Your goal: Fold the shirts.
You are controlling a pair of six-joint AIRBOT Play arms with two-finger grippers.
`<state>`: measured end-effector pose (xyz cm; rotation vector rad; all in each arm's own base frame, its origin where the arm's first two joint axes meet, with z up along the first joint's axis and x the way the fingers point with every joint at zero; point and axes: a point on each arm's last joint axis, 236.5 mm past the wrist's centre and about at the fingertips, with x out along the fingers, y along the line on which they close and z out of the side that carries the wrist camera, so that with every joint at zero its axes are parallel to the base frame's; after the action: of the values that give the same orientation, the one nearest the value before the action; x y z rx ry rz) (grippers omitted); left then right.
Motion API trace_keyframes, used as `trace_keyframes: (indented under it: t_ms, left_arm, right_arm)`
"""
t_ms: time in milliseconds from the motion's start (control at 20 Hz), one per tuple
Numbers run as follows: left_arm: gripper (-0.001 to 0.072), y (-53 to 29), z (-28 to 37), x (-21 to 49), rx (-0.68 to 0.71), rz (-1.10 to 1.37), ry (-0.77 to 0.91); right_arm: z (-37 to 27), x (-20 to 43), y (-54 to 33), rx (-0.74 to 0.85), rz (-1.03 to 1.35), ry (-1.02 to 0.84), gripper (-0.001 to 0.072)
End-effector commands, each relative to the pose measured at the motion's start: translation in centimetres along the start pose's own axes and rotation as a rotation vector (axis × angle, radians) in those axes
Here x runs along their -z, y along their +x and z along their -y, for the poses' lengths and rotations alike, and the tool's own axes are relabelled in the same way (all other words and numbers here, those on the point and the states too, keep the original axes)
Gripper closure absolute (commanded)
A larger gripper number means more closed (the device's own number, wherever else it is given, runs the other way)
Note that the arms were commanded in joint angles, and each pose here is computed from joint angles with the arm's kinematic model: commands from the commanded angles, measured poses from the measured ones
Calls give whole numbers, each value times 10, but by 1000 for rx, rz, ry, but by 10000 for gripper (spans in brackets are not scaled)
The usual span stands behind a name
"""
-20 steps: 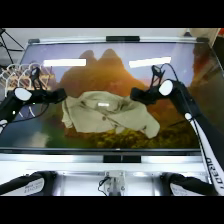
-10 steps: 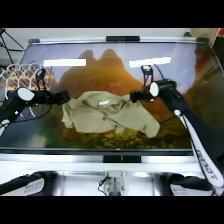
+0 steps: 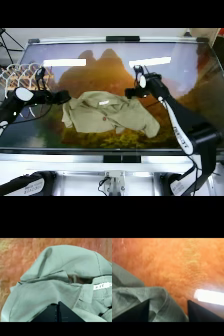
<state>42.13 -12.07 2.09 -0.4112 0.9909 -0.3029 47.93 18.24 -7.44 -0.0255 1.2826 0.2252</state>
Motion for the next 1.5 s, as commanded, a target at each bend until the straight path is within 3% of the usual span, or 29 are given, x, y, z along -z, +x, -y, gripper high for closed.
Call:
trace_keyframes:
  t_ms: [0,50,250,450,600,950,1000,1050,1100,1250,1350,1450]
  left_arm:
    - [657,0,1,0,2,-1,1]
    - [658,0,1,0,2,-1,1]
    - [658,-24,16,-7,40,-48,159]
    - [658,-94,43,-40,72,8,260]
    - [658,-144,49,-48,48,63,268]
    - [644,-109,26,7,49,-118,155]
    - [519,-103,19,13,40,-150,143]
    - [254,-100,10,13,23,-167,135]
    - [73,-101,-1,8,-9,-161,148]
    - [47,-145,-80,-35,-325,-90,247]
    - [107,-184,-133,-59,-515,-33,180]
    - [106,-193,-171,-57,-560,-47,98]
  right_arm:
    - [4,28,5,17,-138,-8,557]
    - [2,27,0,12,-137,-4,640]
    - [-11,10,-79,-11,-72,-156,646]
    - [-29,-4,-210,-78,168,-112,645]
    - [-52,32,-280,-145,202,-96,646]
    - [-119,79,-256,-63,152,-178,645]
    - [-123,80,-247,-56,139,-179,645]
    - [-128,80,-239,-61,122,-181,645]
    - [-131,82,-233,-70,102,-179,645]
    - [-134,84,-224,-70,78,-178,644]
    - [-134,84,-223,-70,77,-167,645]
    - [-134,85,-223,-69,73,-164,644]
